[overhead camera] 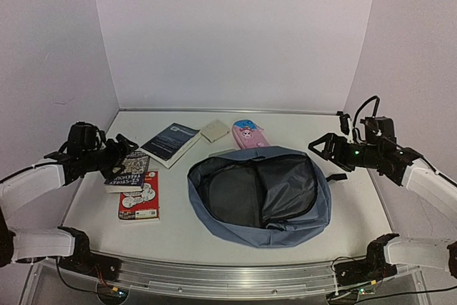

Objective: Pack the student bag
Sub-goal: Adjust the student bag at the center of the board, then pick up the book from the center of the board.

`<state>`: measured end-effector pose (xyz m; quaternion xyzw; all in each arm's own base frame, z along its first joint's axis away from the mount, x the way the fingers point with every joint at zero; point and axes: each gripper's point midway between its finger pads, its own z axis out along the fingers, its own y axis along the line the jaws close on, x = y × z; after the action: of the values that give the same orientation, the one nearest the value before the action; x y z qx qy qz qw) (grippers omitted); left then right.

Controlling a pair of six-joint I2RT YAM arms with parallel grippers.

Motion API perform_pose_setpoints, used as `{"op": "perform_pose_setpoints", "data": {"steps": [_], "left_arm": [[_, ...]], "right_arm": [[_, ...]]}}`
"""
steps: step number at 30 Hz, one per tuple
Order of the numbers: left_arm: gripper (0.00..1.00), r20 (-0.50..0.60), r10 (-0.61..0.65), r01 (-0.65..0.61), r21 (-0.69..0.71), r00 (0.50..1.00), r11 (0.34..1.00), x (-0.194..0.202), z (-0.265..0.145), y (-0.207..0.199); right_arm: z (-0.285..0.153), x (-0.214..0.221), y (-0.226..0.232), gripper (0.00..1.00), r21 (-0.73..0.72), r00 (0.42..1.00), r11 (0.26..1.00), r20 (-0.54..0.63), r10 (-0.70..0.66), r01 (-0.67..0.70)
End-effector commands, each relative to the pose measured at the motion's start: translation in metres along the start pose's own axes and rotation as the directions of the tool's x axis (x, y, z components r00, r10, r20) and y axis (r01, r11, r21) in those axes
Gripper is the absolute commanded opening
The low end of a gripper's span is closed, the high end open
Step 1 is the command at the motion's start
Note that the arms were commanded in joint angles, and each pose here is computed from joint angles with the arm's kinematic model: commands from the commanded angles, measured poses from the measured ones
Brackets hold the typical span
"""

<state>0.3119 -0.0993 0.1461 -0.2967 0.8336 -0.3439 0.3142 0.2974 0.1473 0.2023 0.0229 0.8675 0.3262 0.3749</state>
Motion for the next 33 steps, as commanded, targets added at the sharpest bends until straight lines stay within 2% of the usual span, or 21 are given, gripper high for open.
{"op": "perform_pose_setpoints", "data": {"steps": [1,9,13,18,25,29,33], "left_arm": [[0.93,0.063,-0.177,0.179,-0.02,0.982,0.984,-0.017,-0.013,0.036],[0.93,0.169,-0.365,0.374,-0.022,0.915,0.927,-0.007,-0.031,0.084],[0.94,0.237,-0.408,0.421,-0.006,0.882,0.907,0.001,-0.044,0.101],[0.94,0.197,-0.477,0.474,0.067,0.856,0.878,0.016,-0.026,0.118],[0.94,0.112,-0.386,0.38,0.071,0.916,0.922,0.006,-0.005,0.098],[0.94,0.125,-0.389,0.383,0.066,0.913,0.921,-0.003,0.003,0.101],[0.86,0.149,-0.406,0.401,0.064,0.902,0.914,-0.007,0.007,0.109]], "right_arm": [[-0.01,-0.014,0.013,0.98,-0.037,0.998,0.999,0.049,-0.026,0.028],[-0.012,-0.01,0.011,0.98,-0.033,0.999,0.999,0.053,-0.013,0.014],[-0.014,-0.014,0.013,0.98,-0.039,0.998,0.999,0.062,-0.014,0.017],[-0.012,-0.015,0.016,0.98,-0.047,0.998,0.999,0.058,-0.01,0.013],[-0.02,-0.021,0.025,0.98,-0.076,0.997,0.997,0.079,-0.01,0.016],[-0.022,-0.02,0.027,0.98,-0.087,0.997,0.996,0.081,0.001,0.006],[-0.026,-0.02,0.028,0.98,-0.093,0.996,0.996,0.088,0.001,0.007]]}}
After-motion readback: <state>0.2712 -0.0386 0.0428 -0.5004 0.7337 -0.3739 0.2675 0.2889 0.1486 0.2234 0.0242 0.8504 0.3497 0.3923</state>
